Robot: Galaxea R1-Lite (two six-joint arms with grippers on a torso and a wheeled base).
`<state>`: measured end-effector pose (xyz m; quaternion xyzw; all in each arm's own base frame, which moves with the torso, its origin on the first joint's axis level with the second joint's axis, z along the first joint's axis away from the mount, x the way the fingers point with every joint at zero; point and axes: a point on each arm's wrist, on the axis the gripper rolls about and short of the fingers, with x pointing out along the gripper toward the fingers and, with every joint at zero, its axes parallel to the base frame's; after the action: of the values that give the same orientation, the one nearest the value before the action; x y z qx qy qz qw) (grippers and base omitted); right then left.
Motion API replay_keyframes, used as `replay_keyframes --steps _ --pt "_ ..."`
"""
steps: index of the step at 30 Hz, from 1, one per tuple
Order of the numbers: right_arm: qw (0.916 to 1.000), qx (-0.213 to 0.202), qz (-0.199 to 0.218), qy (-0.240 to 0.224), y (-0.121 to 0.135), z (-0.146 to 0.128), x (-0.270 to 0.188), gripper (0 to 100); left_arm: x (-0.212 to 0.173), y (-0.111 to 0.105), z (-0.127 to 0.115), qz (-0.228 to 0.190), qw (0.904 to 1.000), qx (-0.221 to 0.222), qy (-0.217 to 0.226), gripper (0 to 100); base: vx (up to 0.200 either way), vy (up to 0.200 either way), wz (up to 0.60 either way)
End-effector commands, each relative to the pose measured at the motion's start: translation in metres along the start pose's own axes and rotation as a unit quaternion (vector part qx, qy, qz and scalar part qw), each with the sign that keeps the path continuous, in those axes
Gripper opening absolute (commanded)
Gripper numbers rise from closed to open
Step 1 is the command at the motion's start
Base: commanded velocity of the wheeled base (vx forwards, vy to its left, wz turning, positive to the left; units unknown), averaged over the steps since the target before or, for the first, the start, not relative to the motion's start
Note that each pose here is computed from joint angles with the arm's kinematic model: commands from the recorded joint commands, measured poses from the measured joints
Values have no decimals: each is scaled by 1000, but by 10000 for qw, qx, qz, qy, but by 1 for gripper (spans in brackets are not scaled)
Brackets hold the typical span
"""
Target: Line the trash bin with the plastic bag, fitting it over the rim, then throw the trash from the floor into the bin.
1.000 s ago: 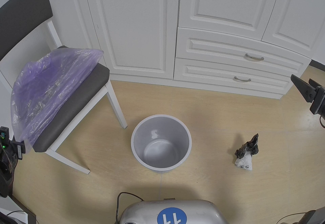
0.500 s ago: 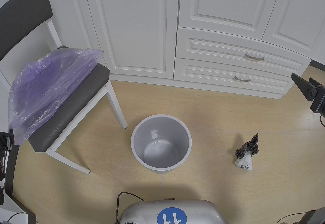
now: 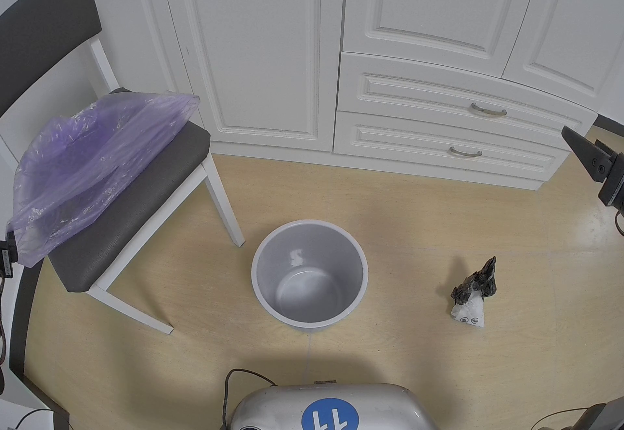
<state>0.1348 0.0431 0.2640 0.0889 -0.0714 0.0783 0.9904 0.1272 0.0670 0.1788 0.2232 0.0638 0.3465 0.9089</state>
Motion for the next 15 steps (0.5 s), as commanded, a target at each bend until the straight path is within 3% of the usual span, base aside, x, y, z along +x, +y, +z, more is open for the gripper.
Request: replay_keyframes --steps 1,13,14,15 --pt "10000 0 10 45 0 -2 1 100 1 -1 -1 -6 10000 0 15 100 0 0 0" --pt "10000 -7 13 83 1 -4 3 100 11 -9 -10 -180 9993 8 324 100 0 0 0" --pt "10000 0 5 82 1 -4 3 100 11 -9 -10 -183 9993 2 331 0 0 0 0" --pt "10000 -7 13 83 1 -4 3 100 12 -10 -12 -218 9991 -30 371 0 0 0 0"
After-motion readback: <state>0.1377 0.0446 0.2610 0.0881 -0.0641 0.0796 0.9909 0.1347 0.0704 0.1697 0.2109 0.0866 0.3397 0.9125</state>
